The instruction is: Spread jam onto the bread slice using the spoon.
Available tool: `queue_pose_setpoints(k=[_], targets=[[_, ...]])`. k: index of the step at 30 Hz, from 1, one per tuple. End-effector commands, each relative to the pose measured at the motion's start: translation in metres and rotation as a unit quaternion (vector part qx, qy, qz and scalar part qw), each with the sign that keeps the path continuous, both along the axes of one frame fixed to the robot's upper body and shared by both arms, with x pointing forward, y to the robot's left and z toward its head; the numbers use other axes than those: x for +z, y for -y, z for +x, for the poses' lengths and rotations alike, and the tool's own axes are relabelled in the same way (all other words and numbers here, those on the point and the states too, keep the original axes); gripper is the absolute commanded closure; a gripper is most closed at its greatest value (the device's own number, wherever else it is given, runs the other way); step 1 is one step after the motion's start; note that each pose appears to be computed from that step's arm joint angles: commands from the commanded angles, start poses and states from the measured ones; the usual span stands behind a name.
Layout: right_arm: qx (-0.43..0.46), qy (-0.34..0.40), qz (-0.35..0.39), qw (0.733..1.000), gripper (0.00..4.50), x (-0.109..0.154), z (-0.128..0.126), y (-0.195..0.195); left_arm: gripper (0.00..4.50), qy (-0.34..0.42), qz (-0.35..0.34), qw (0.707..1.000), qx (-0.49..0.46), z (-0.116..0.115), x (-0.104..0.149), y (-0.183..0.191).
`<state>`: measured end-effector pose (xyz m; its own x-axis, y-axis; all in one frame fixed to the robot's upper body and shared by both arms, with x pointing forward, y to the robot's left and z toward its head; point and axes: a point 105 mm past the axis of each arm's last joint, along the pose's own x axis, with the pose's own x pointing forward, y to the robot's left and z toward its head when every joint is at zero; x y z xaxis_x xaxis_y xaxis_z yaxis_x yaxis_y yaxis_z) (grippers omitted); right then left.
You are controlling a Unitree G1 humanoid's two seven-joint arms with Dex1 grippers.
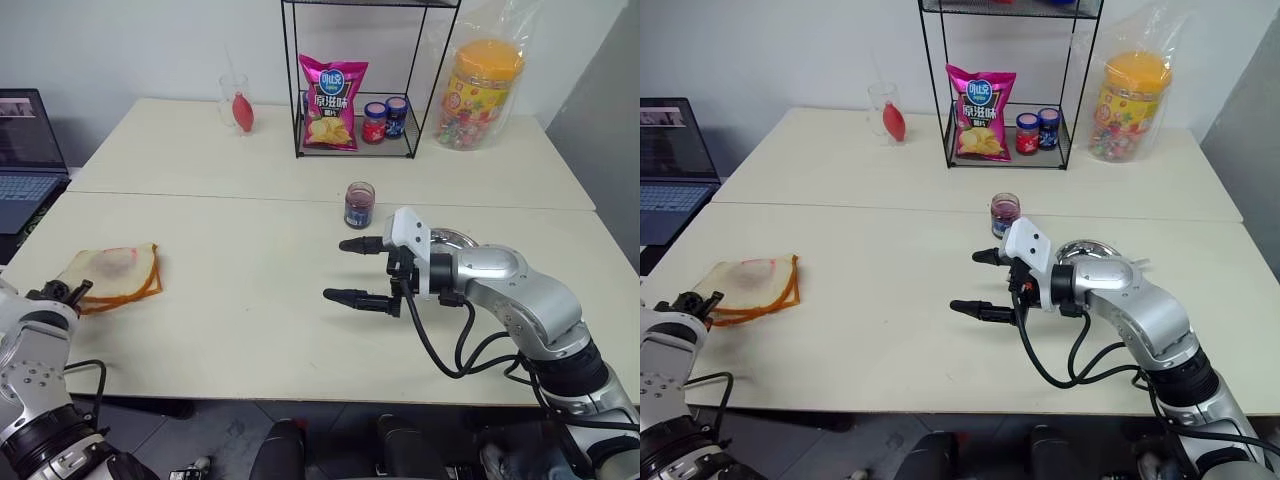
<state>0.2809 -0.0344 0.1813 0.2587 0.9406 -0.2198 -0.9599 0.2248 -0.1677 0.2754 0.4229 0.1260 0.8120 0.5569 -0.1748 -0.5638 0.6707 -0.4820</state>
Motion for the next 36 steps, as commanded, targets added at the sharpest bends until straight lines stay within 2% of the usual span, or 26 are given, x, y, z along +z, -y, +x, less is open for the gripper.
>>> queue_pose_setpoints(k=[1,4,7,9,13,14,17,19,23,28,32,36], targets=[[0.008,0.029,0.012,0.999,0.0,0.014,-0.003,0.001,4.46,0.091,0.013,0.994,-0.056,0.006,0.04,0.019],[0.006,0.031,0.013,0.999,0.0,0.015,-0.002,0.002,4.46,0.124,0.009,0.988,-0.094,0.011,0.053,0.033],[-0.002,0.033,0.012,0.999,0.0,0.016,0.0,0.007,4.46,0.171,0.004,0.973,-0.155,0.021,0.078,0.054],[-0.011,0.036,0.009,0.999,0.0,0.017,0.001,0.013,4.46,0.192,0.004,0.955,-0.225,0.031,0.093,0.081],[-0.028,0.037,0.001,0.999,0.0,0.017,0.002,0.024,4.46,0.21,-0.017,0.917,-0.339,0.042,0.109,0.128],[-0.035,0.037,-0.002,0.999,0.0,0.017,0.0,0.031,4.46,0.203,-0.019,0.896,-0.395,0.042,0.11,0.151],[-0.048,0.04,-0.011,0.998,0.0,0.015,-0.006,0.048,4.46,0.166,-0.027,0.84,-0.516,0.036,0.106,0.2],[-0.049,0.041,-0.015,0.998,0.0,0.014,-0.011,0.053,4.46,0.151,-0.035,0.82,-0.55,0.033,0.103,0.212],[-0.052,0.037,-0.019,0.998,0.0,0.01,-0.03,0.068,4.46,0.064,-0.042,0.752,-0.655,0.024,0.078,0.248],[-0.052,-0.002,-0.041,0.998,0.0,-0.002,-0.052,0.08,4.46,0.006,-0.053,0.675,-0.736,0.021,0.061,0.279],[-0.067,-0.005,-0.053,0.996,0.0,-0.008,-0.059,0.082,4.46,-0.033,-0.017,0.646,-0.763,0.037,0.035,0.294],[-0.093,-0.001,-0.058,0.994,0.0,-0.015,-0.066,0.083,4.46,-0.018,0.03,0.629,-0.777,0.066,0.023,0.312]])
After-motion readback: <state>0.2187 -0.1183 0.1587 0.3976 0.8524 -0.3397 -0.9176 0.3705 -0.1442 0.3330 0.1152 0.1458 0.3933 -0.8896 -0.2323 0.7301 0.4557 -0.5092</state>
